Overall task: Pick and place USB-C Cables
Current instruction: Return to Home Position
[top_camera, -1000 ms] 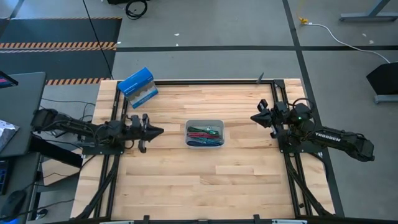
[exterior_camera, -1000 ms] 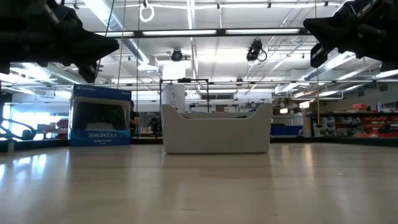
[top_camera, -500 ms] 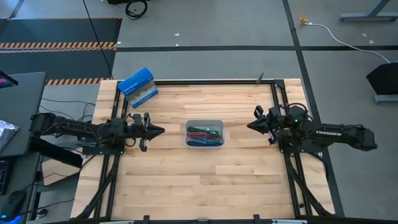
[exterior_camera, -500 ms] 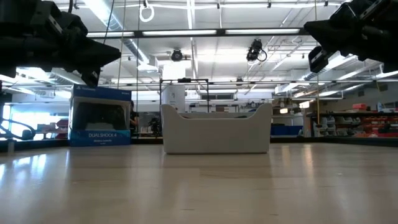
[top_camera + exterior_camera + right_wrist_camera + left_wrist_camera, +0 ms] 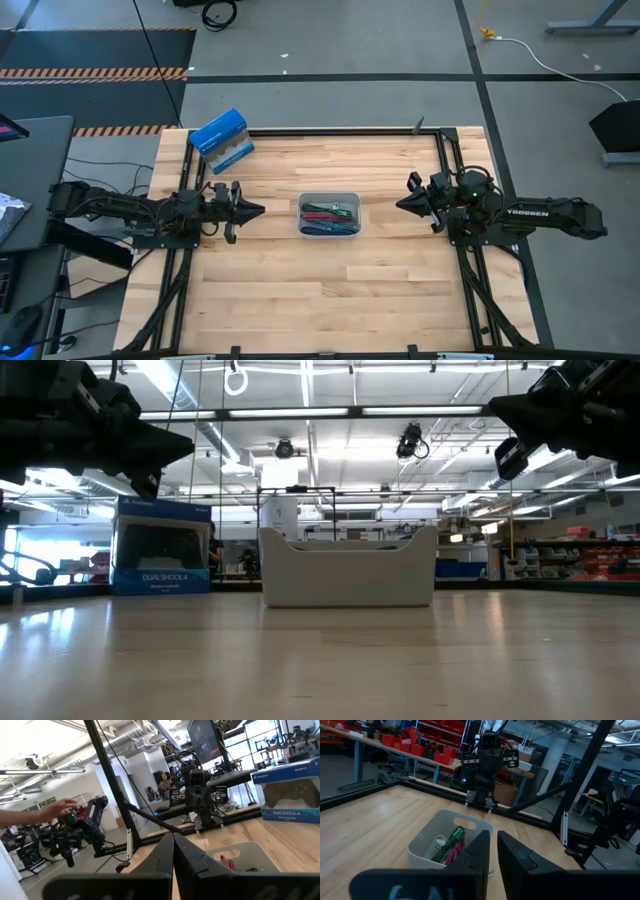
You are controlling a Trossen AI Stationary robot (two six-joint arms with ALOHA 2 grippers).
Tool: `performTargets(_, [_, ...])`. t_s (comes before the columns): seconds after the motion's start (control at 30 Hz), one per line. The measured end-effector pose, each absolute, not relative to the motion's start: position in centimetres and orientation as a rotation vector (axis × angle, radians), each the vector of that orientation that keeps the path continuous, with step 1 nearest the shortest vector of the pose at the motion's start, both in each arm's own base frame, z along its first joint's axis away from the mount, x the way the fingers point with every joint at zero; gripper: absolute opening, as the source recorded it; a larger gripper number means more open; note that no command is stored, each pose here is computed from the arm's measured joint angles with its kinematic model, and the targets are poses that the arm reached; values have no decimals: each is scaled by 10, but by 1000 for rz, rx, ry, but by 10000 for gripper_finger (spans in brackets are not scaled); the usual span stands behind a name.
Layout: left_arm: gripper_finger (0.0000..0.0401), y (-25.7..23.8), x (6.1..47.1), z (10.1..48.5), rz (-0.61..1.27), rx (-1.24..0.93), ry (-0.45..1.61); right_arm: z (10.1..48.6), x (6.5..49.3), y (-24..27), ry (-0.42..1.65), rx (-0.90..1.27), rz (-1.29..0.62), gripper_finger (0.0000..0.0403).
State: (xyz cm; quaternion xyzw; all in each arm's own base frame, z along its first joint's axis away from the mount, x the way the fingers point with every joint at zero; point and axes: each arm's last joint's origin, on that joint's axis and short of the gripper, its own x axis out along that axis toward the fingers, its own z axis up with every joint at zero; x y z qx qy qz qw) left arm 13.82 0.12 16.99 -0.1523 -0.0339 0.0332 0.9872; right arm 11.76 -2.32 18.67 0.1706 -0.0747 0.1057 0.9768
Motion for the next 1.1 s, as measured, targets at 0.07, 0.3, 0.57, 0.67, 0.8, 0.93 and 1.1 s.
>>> performTargets(0.07, [43,1,138,170,67,-306,-68,187,118,-23,-150,344,213,11])
performTargets(0.3, [43,1,138,170,67,-306,-67,187,118,-24,-155,344,197,11])
performTargets(0.57, [43,1,138,169,68,-305,-58,187,118,-24,-155,346,196,11])
performTargets(0.67, [43,1,138,169,68,-305,-58,187,118,-24,-155,344,196,11])
performTargets(0.8, [43,1,137,171,65,-307,-77,187,118,-24,-155,344,196,11])
performTargets(0.93, [43,1,137,171,65,-307,-78,187,118,-24,-155,344,195,13])
performTargets(1.1, [43,1,134,171,66,-306,-71,188,117,-23,-163,340,197,12])
